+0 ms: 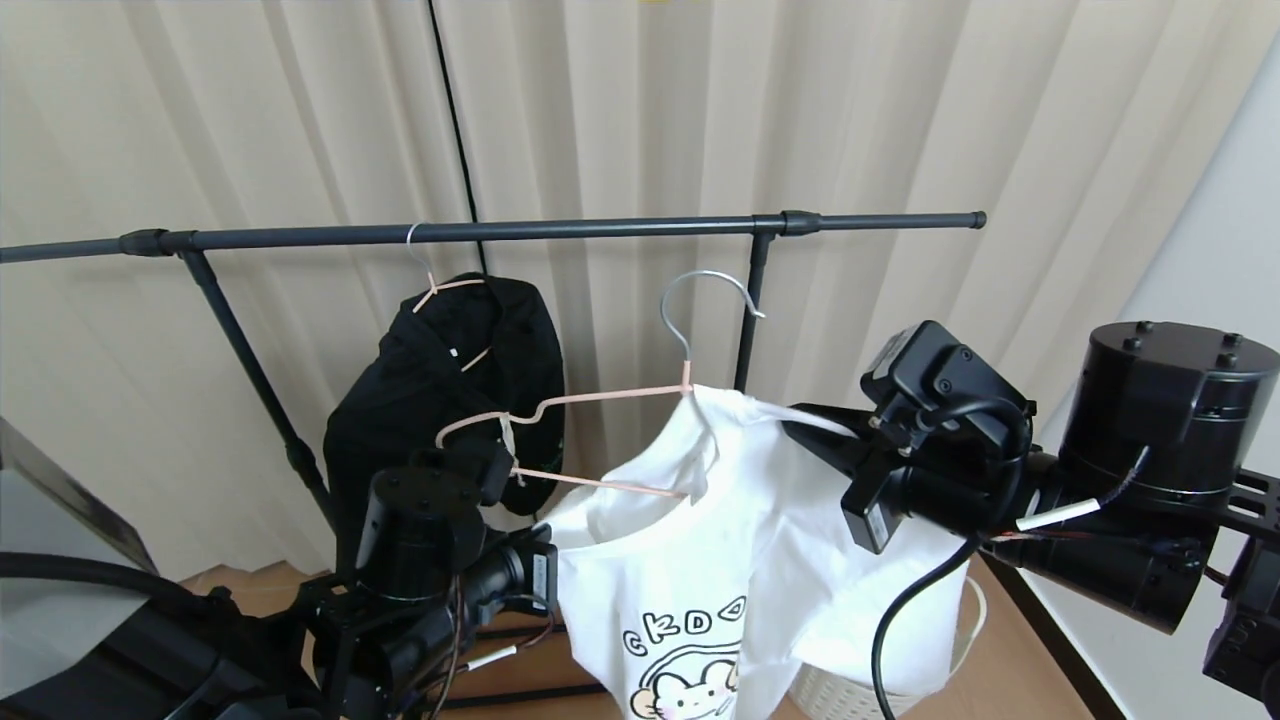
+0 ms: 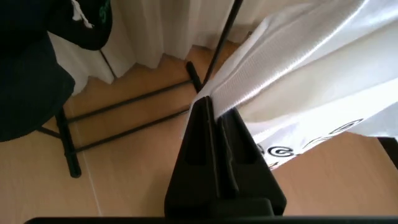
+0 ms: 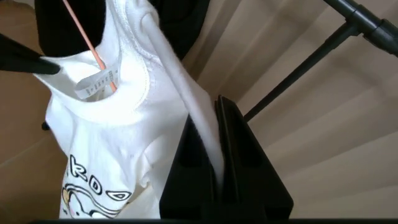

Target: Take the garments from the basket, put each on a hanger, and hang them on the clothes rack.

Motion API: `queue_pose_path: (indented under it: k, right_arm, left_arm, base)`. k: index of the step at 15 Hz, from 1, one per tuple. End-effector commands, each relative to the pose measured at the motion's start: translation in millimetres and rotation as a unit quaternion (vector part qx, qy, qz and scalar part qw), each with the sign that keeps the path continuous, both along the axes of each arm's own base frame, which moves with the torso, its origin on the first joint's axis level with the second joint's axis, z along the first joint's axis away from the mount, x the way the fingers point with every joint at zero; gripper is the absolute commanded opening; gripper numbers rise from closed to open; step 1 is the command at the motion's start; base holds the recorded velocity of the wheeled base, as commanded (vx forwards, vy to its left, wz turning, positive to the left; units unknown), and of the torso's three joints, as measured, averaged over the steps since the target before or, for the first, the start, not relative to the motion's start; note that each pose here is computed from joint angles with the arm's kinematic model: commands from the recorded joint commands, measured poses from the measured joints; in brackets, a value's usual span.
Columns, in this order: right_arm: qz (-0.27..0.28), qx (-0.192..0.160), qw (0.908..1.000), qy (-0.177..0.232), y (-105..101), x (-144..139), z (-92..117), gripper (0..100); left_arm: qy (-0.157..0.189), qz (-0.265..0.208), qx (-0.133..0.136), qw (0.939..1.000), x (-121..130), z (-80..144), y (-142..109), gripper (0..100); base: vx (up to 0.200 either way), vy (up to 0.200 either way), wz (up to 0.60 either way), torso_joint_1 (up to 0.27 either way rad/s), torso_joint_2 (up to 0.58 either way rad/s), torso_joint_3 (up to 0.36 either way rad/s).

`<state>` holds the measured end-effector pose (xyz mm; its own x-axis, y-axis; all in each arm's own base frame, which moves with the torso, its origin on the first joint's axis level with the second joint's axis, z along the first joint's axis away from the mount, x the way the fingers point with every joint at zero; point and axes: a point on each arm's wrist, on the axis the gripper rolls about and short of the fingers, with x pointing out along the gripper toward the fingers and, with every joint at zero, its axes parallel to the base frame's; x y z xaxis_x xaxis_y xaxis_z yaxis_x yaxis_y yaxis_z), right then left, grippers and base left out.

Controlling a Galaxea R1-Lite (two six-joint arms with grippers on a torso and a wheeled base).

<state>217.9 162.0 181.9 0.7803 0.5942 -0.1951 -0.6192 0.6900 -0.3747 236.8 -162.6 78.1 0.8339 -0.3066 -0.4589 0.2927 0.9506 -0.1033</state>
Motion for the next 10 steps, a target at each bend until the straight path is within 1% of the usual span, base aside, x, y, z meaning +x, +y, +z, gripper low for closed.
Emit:
queue_pose_path:
  k: [1,3,5,6,9,10]
  right_arm:
    - [0.006,-0.002,0.9999,0.010,-11.5,3.7,-4.8,0]
    - [0.021,0.001,0.9997,0.015,-18.9,7.5,-5.5,0]
    - [0.040,0.006,0.9989,0.024,-28.4,11.9,-8.2,0]
    - [0.049,0.003,0.9985,0.024,-34.4,15.0,-10.0,0]
    - [0.047,-0.011,0.9986,0.019,-45.3,21.4,-13.1,0]
    - [0.046,-0.013,0.9987,0.018,-46.0,21.9,-13.5,0]
  left_arm:
    - [-0.019,0.012,-0.013,0.9997,3.5,11.8,5.7,0]
    - [-0.024,0.021,-0.015,0.9994,6.4,14.8,9.2,0]
    - [-0.031,0.041,-0.013,0.9986,10.3,16.9,13.1,0]
    - [-0.035,0.045,-0.014,0.9983,12.3,18.5,13.6,0]
    - [-0.039,0.058,-0.016,0.9974,17.2,20.6,19.4,0]
    - [-0.039,0.059,-0.016,0.9974,17.4,20.6,19.8,0]
  base:
    - [0.000,0.000,0.00,0.000,0.00,0.000]
    - [0.000,0.000,0.00,0.000,0.00,0.000]
    - [0.000,0.000,0.00,0.000,0.00,0.000]
    - [0.000,0.000,0.00,0.000,0.00,0.000]
    - [0.000,0.000,0.00,0.000,0.00,0.000]
    - [0.000,0.000,0.00,0.000,0.00,0.000]
